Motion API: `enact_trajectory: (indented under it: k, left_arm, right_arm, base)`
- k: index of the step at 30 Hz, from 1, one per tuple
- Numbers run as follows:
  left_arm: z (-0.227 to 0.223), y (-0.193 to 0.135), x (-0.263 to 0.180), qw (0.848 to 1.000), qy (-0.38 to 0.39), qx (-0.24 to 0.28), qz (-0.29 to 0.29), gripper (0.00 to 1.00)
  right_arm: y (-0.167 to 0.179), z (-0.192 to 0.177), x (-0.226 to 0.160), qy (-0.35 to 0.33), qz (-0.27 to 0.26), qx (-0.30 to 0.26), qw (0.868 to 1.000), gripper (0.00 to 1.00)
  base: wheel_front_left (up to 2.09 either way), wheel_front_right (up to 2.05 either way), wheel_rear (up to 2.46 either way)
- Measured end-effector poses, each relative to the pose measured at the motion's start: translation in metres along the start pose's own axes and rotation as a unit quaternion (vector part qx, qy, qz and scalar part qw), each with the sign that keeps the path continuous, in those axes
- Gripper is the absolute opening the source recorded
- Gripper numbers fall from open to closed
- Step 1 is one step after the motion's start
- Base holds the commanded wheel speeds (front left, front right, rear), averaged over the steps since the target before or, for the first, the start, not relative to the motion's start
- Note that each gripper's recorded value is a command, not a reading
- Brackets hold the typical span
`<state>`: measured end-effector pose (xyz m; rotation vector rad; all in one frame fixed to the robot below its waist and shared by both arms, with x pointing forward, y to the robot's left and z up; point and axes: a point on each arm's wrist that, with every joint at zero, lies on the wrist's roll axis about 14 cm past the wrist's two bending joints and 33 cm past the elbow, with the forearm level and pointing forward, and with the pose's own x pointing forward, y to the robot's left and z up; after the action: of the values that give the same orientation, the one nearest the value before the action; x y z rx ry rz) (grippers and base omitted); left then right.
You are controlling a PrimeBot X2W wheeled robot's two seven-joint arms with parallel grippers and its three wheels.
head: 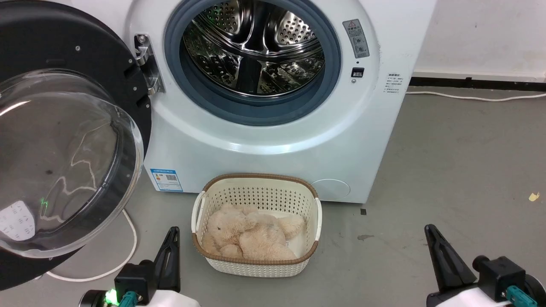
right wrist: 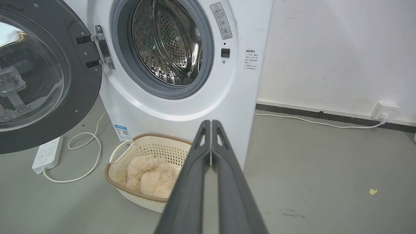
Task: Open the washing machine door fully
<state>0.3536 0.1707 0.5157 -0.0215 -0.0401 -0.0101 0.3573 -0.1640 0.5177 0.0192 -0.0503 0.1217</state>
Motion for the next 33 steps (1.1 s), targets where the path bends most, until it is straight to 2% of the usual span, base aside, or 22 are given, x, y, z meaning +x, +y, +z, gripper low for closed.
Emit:
enact_trajectory:
  k: [33]
  left_arm:
    - [0.0033, 0.0028, 0.0080, 1.000, 0.011, 0.016, 0.001, 0.00]
  right_arm:
    - [0.0008, 0.0003, 0.0053, 0.020, 0.003, -0.015, 1.000, 0.00]
  base:
    - [0.00, 0.00, 0.00]
